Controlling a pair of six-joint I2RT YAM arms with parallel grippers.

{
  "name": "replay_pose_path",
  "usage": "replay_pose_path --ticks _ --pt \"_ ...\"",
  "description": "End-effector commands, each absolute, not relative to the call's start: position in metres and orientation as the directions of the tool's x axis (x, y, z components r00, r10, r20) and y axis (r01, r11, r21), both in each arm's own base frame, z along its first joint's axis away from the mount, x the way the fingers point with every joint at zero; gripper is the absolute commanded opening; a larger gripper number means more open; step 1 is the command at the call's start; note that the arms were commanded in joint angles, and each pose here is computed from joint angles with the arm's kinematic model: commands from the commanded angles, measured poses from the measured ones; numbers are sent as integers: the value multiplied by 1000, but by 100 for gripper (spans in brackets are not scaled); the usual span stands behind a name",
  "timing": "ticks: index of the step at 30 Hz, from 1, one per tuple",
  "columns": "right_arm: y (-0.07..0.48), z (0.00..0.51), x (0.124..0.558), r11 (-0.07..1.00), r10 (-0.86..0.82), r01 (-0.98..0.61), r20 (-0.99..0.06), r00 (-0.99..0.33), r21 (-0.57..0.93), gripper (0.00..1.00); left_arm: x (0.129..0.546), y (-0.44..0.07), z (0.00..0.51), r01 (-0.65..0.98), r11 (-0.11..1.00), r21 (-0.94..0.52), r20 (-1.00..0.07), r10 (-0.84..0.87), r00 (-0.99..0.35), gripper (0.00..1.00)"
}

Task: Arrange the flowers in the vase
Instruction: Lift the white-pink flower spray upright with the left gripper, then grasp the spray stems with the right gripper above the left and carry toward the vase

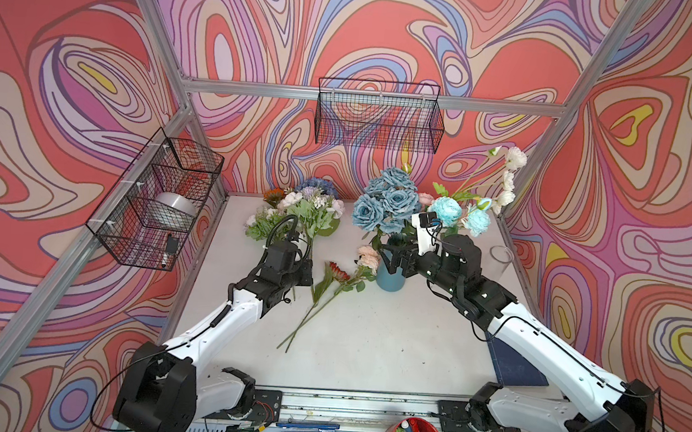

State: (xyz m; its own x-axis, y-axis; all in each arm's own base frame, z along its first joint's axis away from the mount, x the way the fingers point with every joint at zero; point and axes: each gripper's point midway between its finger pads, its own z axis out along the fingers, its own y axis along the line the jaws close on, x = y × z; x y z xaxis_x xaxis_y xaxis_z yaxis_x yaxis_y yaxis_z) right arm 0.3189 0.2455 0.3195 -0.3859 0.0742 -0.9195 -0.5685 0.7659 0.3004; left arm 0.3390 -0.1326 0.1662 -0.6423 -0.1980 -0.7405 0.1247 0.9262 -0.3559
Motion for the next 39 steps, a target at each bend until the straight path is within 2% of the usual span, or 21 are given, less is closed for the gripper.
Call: replay_pose_path --ticks 1,9,18,32,39 --pt "260 351 298 680 66 -681 -948 -311 270 94 338 -138 207 186 880 -438 -799 -286 -528 0" --pt "297 375 266 565 10 -789 -959 -285 240 89 311 -144 292 392 770 -503 -862 -412 -296 0" --pt "336 408 271 446 -6 -824 -919 -393 349 86 274 -169 356 669 625 -402 -897 -414 -152 0" --pt "379 429 274 255 21 -874 -906 -423 414 77 249 -203 368 821 465 -331 -921 -349 -174 0" --pt "387 427 274 231 28 -885 -912 -408 403 70 243 -221 364 849 434 -301 -941 -277 -192 0"
